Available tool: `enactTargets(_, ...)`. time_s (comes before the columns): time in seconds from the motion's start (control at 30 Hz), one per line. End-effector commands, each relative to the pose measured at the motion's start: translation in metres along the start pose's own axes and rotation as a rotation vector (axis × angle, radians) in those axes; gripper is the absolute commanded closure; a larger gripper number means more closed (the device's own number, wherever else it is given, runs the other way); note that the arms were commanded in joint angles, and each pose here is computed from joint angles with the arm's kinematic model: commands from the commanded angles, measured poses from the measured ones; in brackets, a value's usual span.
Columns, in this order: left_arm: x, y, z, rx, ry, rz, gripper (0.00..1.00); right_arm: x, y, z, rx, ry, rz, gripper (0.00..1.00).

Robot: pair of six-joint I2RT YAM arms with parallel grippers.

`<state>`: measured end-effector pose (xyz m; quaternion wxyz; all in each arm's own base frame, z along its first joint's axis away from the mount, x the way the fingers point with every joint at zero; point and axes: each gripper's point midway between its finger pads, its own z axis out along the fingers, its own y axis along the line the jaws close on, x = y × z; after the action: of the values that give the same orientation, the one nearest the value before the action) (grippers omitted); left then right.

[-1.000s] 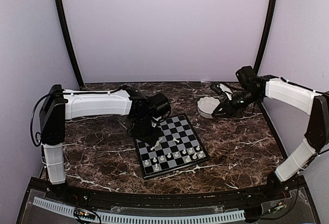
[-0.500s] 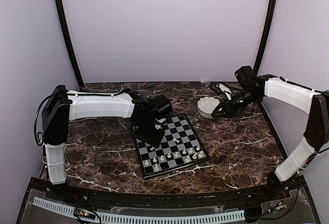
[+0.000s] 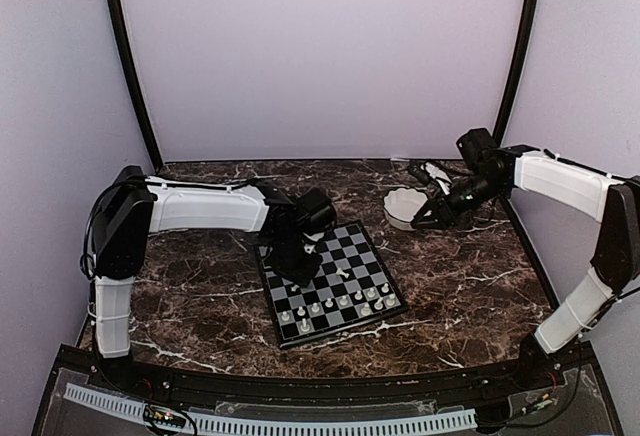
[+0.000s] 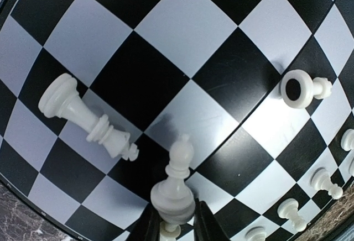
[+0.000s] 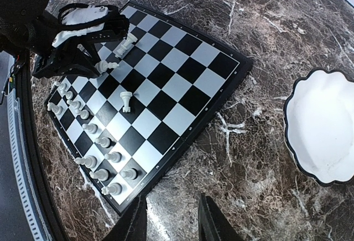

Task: Set up the chess pieces on the board
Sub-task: Pick up the chess pile from the storage box, then pick up the bishop from the chess pile.

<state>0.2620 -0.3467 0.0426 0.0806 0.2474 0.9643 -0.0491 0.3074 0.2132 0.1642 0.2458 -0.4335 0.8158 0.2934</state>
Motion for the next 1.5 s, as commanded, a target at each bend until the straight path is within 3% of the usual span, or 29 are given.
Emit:
enactTargets(0.0,0.001,-0.001,0.005,0.02,0.008,0.006,0.79,-0.009,0.005,0.003,-0.022,-0.013,-0.016,0.67)
enactTargets(0.5,0.018,-0.006,0.009,0.07,0.07,-0.016,0.98,-0.029,0.022,0.022,-0.095,-0.035,-0.03,0.67)
enactTargets(0.87,-0.002,-0.016,-0.023,0.147,-0.065,0.013,0.98,-0.049,0.044,0.048,-0.197,-0.049,-0.006,0.66)
enactTargets(1.17,-0.021,-0.031,-0.057,0.257,-0.235,0.037,0.97,-0.039,0.071,0.076,-0.406,-0.029,0.212,0.58)
enactTargets(1.47,-0.042,-0.049,-0.082,0.335,-0.335,0.076,0.96,-0.052,0.1,0.1,-0.559,-0.006,0.28,0.56)
